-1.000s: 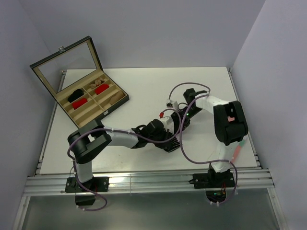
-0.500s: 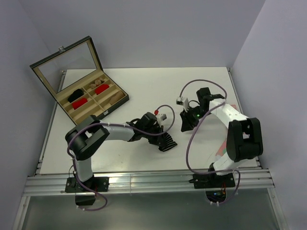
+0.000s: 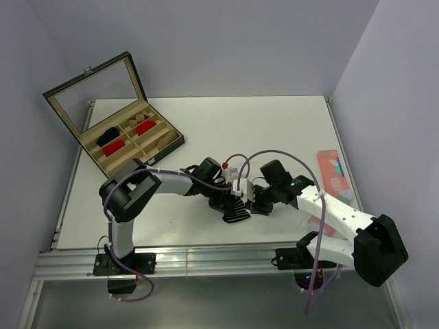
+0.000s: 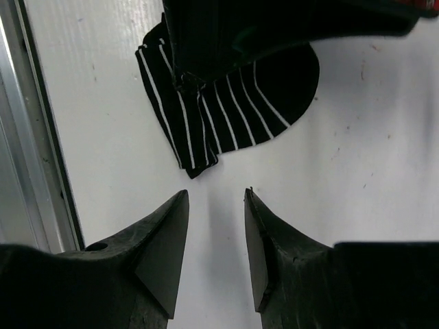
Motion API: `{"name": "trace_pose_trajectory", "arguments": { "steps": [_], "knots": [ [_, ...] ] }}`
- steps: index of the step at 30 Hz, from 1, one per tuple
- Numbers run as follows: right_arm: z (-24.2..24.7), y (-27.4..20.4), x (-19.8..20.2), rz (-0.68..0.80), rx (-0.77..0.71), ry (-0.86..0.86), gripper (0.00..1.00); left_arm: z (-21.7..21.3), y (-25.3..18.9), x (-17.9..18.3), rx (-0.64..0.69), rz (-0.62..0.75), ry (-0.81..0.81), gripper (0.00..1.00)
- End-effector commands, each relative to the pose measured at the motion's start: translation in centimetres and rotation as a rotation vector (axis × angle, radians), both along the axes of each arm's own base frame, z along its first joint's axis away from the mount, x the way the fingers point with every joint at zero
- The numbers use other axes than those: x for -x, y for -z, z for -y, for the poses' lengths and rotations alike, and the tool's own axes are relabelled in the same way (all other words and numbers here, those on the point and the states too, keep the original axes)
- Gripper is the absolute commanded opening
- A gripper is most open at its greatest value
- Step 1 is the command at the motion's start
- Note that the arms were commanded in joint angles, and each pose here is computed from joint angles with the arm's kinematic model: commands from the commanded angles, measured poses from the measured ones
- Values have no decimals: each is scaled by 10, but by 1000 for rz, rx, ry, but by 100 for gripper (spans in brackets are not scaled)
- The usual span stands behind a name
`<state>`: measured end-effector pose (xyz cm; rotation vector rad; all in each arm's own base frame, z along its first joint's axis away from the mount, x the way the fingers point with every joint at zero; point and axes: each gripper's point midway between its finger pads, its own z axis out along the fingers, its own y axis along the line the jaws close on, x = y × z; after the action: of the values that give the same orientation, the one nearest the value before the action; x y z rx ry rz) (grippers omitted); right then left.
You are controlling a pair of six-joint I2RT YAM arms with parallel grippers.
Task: Roll the socks
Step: Roll the sock at the center of the board.
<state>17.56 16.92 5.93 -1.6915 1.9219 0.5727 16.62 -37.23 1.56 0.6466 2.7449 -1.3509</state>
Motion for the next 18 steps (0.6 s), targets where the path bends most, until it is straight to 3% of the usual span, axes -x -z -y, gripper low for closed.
{"name": "trace_pose_trajectory", "arguments": {
  "steps": [1, 18],
  "knots": [
    [-19, -18, -21, 183, -34, -33, 46, -77, 70, 60, -358, -205, 66, 0],
    [-61, 8, 47, 234, 10, -293, 44, -82, 67, 65, -361, -301, 61, 0]
  ]
}}
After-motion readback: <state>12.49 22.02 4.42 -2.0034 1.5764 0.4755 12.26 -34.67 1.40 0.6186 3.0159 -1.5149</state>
